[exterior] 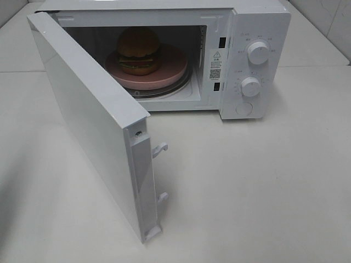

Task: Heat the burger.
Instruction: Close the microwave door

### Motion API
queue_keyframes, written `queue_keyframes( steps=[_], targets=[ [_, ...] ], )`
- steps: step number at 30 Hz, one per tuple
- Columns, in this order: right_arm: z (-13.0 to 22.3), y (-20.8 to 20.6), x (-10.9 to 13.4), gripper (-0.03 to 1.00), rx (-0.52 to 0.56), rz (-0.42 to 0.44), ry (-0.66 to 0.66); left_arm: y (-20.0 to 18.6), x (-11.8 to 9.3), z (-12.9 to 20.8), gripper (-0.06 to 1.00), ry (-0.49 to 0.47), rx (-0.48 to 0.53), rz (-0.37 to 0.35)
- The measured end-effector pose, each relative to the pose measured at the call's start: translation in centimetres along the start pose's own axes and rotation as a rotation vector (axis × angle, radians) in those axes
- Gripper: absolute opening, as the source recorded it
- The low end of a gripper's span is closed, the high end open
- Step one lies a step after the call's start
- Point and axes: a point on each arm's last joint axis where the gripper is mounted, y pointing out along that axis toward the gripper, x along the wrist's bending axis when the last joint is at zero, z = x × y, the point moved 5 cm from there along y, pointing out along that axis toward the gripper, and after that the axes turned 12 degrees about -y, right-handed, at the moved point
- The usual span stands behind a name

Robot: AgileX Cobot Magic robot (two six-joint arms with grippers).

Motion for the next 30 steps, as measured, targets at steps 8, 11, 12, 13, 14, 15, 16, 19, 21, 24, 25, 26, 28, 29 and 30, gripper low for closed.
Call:
queue_keyframes(
  steps=[8,11,12,13,14,15,16,19,21,24,25,26,28,29,30],
  targets=[
    [0.0,0.0,0.0,0.96,0.000,0.000,0.000,3.1,-0.9,2.3,0.00,-0.002,0.054,0.102],
    [0.0,0.0,0.0,0.96,0.000,0.000,0.000,4.4,-1.8,3.9,0.00,0.024,0.084,0.191],
    [0.0,0.0,0.0,0.96,0.000,0.000,0.000,4.4,-1.8,3.9,0.00,0.024,0.084,0.191],
    [0.0,0.0,0.0,0.96,0.000,0.000,0.000,4.8,-1.9,4.4,0.00,0.032,0.097,0.210],
    [0.0,0.0,0.0,0.96,0.000,0.000,0.000,5.4,-2.0,5.6,0.00,0.038,0.124,0.240],
    [0.0,0.0,0.0,0.96,0.000,0.000,0.000,5.4,-2.0,5.6,0.00,0.038,0.124,0.240],
    [0.0,0.0,0.0,0.96,0.000,0.000,0.000,5.9,-2.2,6.5,0.00,0.034,0.141,0.269],
    [0.0,0.0,0.0,0.96,0.000,0.000,0.000,6.4,-2.8,7.8,0.00,0.027,0.162,0.310],
    [0.0,0.0,0.0,0.96,0.000,0.000,0.000,6.6,-3.1,8.3,0.00,0.036,0.174,0.323],
    [0.0,0.0,0.0,0.96,0.000,0.000,0.000,7.1,-4.2,9.6,0.00,0.064,0.204,0.352],
    [0.0,0.0,0.0,0.96,0.000,0.000,0.000,7.5,-4.7,10.2,0.00,0.080,0.215,0.360],
    [0.0,0.0,0.0,0.96,0.000,0.000,0.000,7.5,-4.7,10.2,0.00,0.080,0.215,0.360],
    [0.0,0.0,0.0,0.96,-0.001,0.000,0.000,8.0,-5.2,11.0,0.00,0.096,0.230,0.368],
    [0.0,0.0,0.0,0.96,-0.001,0.000,0.000,8.1,-5.4,11.1,0.00,0.099,0.233,0.373],
    [0.0,0.0,0.0,0.96,-0.001,0.000,0.000,8.1,-5.4,11.1,0.00,0.099,0.233,0.373]
  ],
)
